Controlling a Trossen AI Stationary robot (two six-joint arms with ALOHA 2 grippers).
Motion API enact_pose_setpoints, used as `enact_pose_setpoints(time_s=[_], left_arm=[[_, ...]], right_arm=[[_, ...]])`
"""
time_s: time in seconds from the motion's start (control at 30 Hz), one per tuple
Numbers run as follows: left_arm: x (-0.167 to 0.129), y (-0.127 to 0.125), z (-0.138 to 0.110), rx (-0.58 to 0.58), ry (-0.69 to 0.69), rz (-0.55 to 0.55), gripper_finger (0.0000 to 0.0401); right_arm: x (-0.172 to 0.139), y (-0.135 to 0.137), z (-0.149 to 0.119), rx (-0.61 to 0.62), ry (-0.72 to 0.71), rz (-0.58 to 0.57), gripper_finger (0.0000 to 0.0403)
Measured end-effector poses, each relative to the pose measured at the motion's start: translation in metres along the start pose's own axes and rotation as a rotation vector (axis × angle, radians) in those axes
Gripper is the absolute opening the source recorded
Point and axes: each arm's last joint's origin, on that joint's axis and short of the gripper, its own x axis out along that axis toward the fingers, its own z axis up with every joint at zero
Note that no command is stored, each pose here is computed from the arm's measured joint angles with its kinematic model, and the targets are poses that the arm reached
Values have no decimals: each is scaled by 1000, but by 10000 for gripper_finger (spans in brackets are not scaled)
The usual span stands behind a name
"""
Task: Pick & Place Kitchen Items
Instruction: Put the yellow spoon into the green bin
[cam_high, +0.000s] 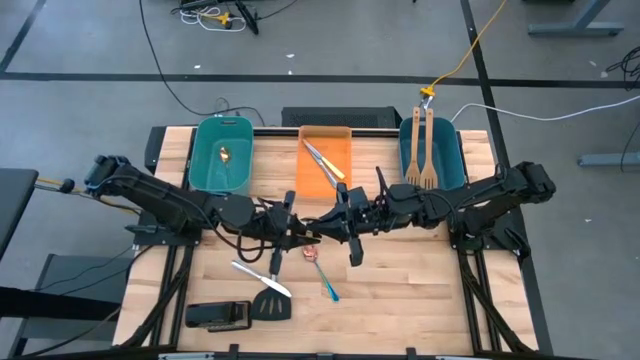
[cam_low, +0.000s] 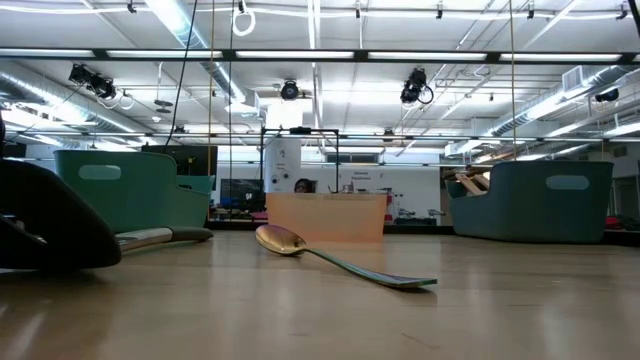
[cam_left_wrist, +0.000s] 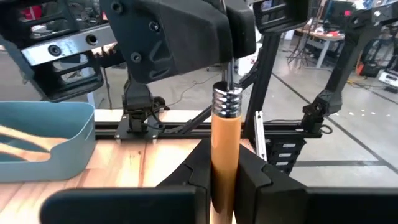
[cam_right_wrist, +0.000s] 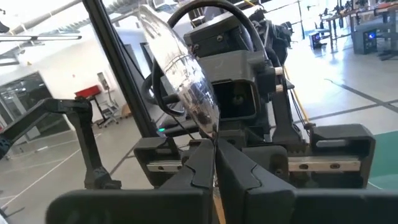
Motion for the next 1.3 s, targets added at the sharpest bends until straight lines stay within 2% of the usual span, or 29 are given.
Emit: enact_pose_setpoints(time_s=[0.37,0.67,0.9,1.3], left_arm=[[-23,0,13,-6,-10,61,32],[-42,4,25,-26,-41,104,31],[-64,9,34,-36,-53,179,31],[-106,21,43,-73,-53,361,31]], right_arm=[[-4,0,6,-14,-15,-3,20],[-13,1,9,-26,27,-18,25],[-14,0,7,-15,55,-34,20],[-17,8,-11,11,201,-72,20]])
